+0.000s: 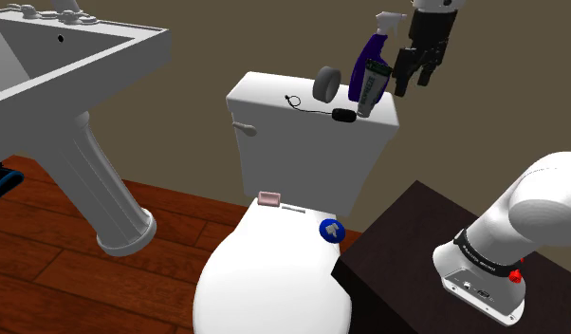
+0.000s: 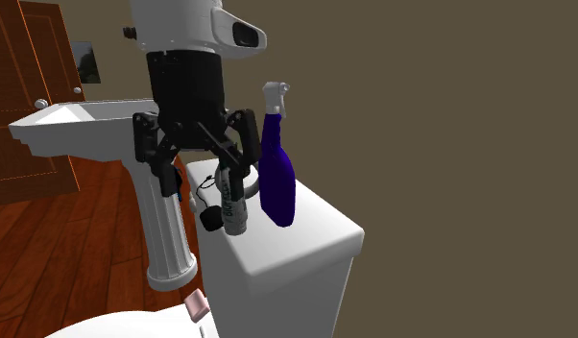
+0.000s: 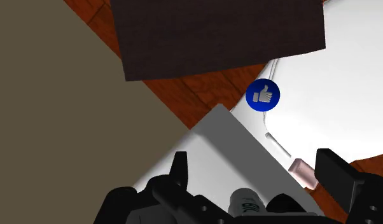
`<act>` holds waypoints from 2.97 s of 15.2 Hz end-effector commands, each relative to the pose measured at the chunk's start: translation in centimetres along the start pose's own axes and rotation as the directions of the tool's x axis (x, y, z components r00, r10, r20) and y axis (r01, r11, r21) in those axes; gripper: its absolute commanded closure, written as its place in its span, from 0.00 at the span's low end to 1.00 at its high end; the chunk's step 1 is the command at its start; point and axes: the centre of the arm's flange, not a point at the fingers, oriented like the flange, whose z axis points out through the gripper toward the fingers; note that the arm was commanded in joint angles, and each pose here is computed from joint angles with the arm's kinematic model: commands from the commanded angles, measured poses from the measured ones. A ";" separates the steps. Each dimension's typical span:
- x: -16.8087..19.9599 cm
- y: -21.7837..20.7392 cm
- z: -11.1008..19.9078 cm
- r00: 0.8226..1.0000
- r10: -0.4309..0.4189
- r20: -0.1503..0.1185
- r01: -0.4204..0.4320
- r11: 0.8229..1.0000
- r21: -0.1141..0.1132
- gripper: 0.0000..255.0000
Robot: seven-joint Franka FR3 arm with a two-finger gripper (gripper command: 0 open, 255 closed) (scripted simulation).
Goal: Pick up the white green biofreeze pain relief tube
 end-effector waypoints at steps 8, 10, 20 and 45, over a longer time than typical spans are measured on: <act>9.2 -0.9 -5.0 0.979 0.169 -0.112 -0.169 0.986 0.011 0.00; 10.9 -0.9 -6.1 0.971 0.201 -0.133 -0.200 0.980 0.015 0.00; 11.2 -1.1 -2.2 0.971 0.201 -0.133 -0.200 0.980 0.015 1.00; 10.5 -0.6 -10.0 0.971 0.201 -0.133 -0.200 0.980 0.015 1.00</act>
